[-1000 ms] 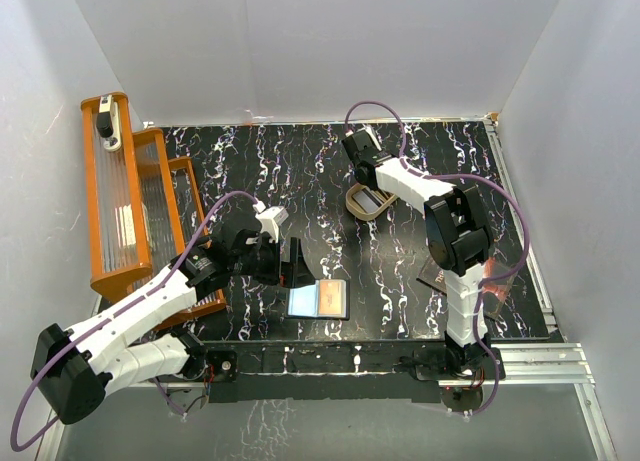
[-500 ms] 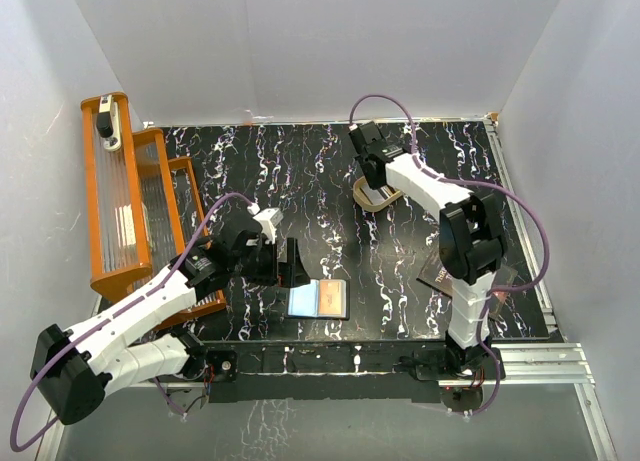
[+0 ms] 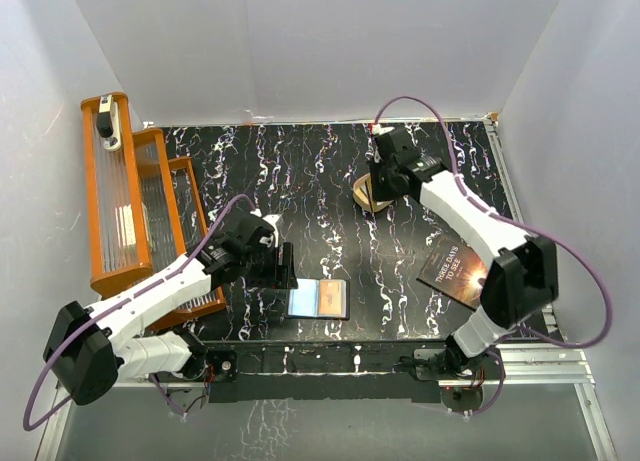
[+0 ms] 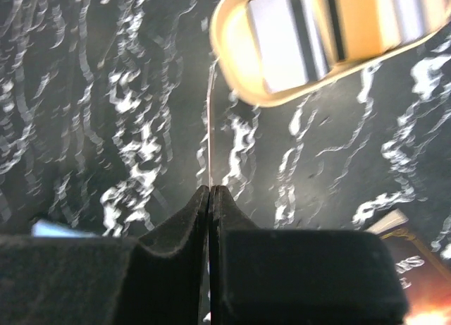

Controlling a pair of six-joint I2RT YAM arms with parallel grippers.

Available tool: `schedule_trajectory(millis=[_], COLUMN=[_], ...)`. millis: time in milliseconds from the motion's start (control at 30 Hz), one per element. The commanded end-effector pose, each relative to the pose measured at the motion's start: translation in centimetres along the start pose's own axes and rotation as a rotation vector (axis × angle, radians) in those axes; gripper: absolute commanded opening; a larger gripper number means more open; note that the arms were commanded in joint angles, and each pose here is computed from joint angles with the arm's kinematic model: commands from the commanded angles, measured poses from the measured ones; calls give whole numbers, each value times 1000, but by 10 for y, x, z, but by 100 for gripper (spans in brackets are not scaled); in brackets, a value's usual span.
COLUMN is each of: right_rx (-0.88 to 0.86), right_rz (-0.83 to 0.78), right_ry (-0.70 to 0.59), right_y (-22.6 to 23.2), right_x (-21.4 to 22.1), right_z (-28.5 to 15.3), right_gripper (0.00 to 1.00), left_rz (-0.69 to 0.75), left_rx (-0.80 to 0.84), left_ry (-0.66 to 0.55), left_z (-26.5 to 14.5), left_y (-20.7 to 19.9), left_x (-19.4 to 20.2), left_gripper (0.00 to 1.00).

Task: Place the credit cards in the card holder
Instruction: Pick up the credit card from the storage box, then insert the credit card into the card holder.

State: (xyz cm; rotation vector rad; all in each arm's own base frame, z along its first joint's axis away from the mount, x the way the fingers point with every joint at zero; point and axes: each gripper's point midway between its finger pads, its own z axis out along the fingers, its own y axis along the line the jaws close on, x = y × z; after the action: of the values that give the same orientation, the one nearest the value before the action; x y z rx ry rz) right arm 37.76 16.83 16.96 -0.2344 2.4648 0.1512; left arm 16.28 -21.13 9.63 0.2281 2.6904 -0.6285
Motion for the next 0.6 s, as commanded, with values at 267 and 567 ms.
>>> schedule_trajectory(millis=[267, 567], right_rx=[-483, -610], right_rz=[319, 398], right_ry=[64, 175], right_y=[85, 128], right_x=[85, 141], right_z=[-70, -69], right_gripper=[0, 0], left_rz=[-40, -52], left_rx=[1, -4], left_ry=[90, 111], left_z=[25, 37], left_y=[6, 9], left_x=[22, 27], left_gripper=[49, 46])
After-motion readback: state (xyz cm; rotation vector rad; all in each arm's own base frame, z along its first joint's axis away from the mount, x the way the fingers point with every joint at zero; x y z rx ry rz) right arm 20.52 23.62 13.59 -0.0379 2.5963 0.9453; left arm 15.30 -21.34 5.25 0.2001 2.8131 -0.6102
